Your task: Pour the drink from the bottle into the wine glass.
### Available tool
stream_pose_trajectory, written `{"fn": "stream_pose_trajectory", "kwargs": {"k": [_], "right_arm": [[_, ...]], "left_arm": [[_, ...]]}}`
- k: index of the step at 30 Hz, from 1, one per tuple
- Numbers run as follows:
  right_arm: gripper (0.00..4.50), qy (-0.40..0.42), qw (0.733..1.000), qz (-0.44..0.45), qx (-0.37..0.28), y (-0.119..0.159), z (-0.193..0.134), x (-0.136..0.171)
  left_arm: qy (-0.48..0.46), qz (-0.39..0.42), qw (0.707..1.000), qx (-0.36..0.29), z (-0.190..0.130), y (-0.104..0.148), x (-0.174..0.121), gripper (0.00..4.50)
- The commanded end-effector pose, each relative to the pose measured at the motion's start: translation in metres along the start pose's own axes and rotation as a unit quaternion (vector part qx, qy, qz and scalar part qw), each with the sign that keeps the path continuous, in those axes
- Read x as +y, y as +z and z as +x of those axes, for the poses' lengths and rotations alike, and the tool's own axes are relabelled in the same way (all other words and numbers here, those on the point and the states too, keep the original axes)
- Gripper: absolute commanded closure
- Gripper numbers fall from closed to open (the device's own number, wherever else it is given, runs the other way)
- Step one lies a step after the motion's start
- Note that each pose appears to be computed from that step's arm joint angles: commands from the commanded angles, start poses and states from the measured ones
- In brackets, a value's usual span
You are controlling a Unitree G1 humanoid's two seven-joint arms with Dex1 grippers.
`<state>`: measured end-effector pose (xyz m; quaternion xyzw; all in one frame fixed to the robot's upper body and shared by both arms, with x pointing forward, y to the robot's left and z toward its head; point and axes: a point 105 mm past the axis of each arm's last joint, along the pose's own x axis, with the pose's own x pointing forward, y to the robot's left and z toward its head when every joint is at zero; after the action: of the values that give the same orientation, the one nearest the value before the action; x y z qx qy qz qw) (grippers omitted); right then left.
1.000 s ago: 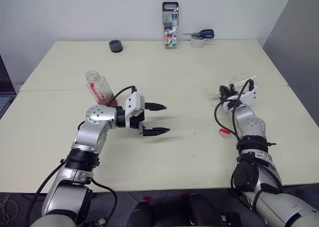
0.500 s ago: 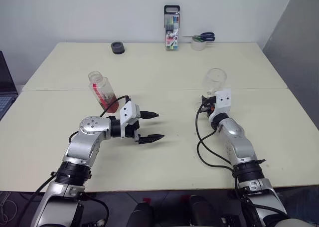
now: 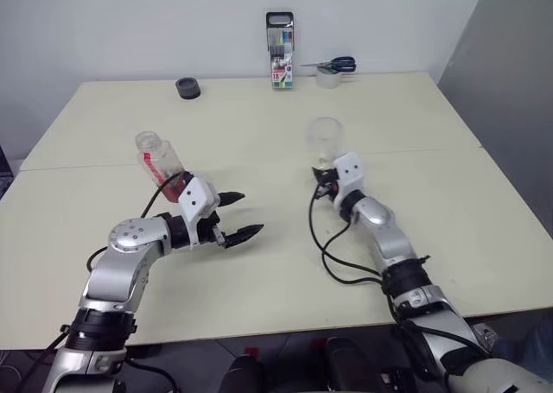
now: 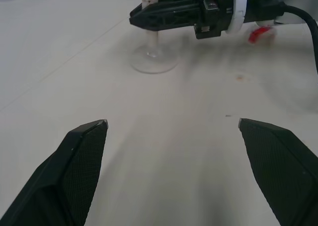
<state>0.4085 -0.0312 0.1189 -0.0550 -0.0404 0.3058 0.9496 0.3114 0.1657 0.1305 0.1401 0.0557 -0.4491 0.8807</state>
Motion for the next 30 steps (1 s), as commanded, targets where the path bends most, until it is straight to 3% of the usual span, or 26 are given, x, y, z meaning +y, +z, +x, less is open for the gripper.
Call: {"fn": "stream_pose_trajectory", "kwargs": {"k": [1, 19, 20, 22, 30], "right_arm": [[4.23, 0.048, 0.999, -0.015, -0.001, 0.002, 0.010, 0.020], [4.23, 0.058, 0.998, -0.007, 0.003, -0.006, 0.010, 0.025], [3.53, 0.058, 0.998, -0.007, 0.003, -0.006, 0.010, 0.024], [3.01, 0.058, 0.998, -0.007, 0.001, -0.005, 0.010, 0.024], [0.17, 0.061, 0.998, -0.003, -0.001, -0.003, 0.009, 0.025]], "left_arm": [[0.025, 0.021, 0.999, -0.013, -0.013, 0.018, 0.005, 0.00], [0.034, 0.018, 0.999, -0.035, -0.008, 0.031, 0.006, 0.00], [0.033, 0.019, 0.998, -0.045, -0.007, 0.034, 0.007, 0.00], [0.030, 0.019, 0.997, -0.063, -0.004, 0.042, 0.007, 0.00], [0.039, 0.012, 0.994, -0.102, 0.000, 0.055, 0.009, 0.00]]}}
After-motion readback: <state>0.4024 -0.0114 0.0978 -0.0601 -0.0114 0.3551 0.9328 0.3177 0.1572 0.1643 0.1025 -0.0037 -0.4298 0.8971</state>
